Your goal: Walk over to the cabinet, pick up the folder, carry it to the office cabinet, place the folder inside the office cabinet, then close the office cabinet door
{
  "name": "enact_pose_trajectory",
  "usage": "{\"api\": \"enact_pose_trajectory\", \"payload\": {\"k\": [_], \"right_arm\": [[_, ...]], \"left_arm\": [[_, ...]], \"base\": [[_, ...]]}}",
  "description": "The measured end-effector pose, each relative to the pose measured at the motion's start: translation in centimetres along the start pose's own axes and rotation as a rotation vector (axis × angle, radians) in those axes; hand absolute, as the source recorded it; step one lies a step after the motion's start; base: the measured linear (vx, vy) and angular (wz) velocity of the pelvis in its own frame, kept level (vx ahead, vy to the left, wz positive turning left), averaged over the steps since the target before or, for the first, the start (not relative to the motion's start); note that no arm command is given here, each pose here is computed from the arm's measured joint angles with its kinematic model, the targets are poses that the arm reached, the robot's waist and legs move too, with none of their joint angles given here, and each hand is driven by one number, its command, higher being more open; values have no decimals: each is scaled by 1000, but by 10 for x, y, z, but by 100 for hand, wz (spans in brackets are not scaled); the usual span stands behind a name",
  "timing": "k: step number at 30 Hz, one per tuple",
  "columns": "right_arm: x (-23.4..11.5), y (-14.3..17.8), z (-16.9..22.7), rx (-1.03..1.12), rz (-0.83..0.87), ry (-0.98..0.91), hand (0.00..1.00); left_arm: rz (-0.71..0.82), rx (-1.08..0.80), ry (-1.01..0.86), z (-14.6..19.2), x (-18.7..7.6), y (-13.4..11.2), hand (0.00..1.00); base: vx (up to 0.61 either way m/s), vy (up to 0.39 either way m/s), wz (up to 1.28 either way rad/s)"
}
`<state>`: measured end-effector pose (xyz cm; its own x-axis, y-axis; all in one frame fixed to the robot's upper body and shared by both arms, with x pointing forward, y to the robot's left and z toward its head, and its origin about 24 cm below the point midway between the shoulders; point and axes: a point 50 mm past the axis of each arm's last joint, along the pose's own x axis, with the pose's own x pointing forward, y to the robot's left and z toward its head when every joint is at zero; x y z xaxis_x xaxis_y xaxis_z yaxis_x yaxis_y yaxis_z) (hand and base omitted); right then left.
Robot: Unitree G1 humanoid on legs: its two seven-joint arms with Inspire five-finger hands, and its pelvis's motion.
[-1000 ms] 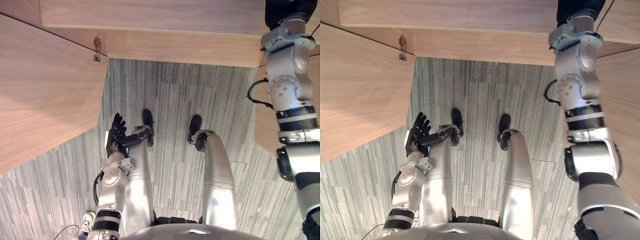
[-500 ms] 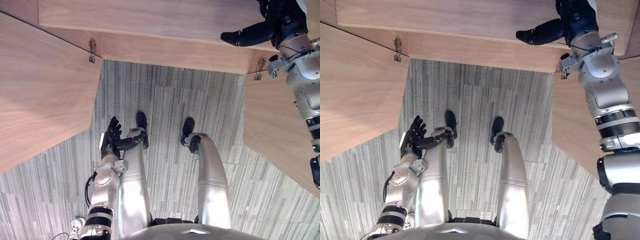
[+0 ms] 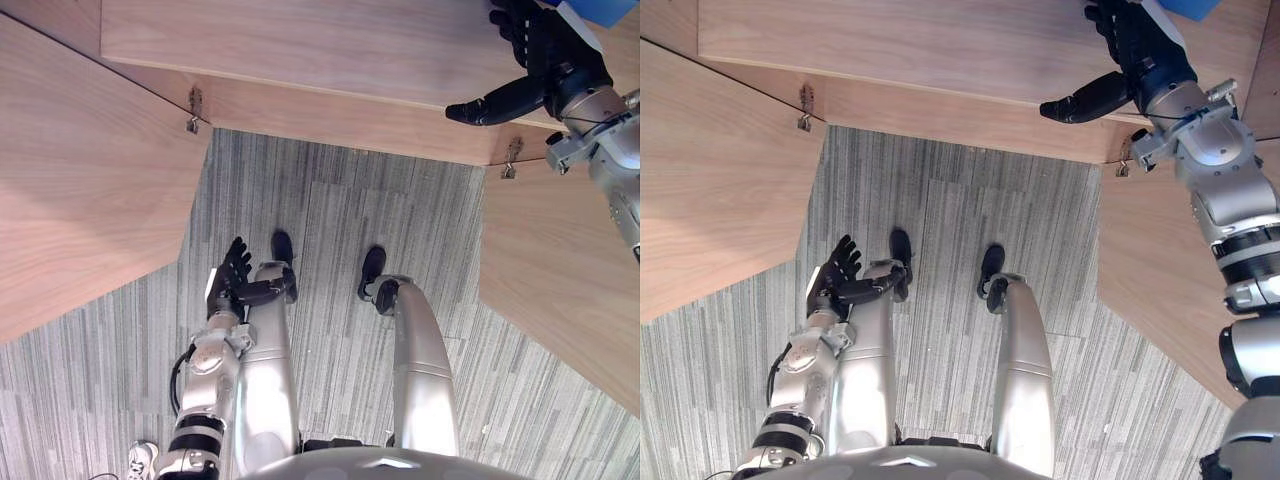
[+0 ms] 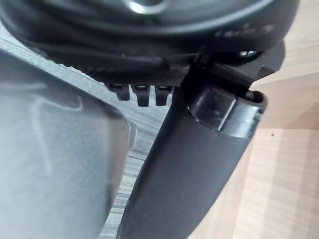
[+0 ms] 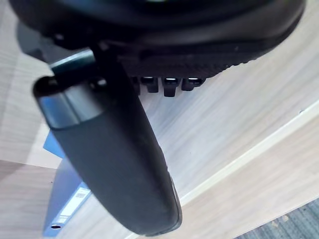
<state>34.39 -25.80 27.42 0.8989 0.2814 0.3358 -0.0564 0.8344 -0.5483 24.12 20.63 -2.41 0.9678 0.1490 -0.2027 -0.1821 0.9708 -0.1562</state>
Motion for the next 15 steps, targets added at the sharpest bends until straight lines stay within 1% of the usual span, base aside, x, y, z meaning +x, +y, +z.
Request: {"api": "enact_pose_trajectory", "payload": {"k": [5, 7, 8, 10, 12, 15], "right_arm": [[-14, 18, -6, 178, 14, -49, 100], [-20, 38, -7, 317, 12, -105, 100], [-22, 43, -6, 349, 13, -124, 100], [-27, 57, 1, 461, 5, -197, 100], [-32, 63, 13, 523, -21, -277, 100], [-39, 61, 30, 584, -93, -406, 100]], "left_arm": [[3, 0, 2, -1, -1, 0, 100], [8, -6, 4, -1, -1, -1, 100], [10, -9, 4, -2, -1, -1, 100], [28, -23, 2, -2, -1, 0, 100], [41, -29, 2, -2, -1, 0, 100], [48, -29, 2, -2, -1, -1, 100]], "base": [[21, 52, 0], [13, 52, 1], [13, 49, 2], [16, 48, 3], [17, 54, 3], [5, 60, 5]]}}
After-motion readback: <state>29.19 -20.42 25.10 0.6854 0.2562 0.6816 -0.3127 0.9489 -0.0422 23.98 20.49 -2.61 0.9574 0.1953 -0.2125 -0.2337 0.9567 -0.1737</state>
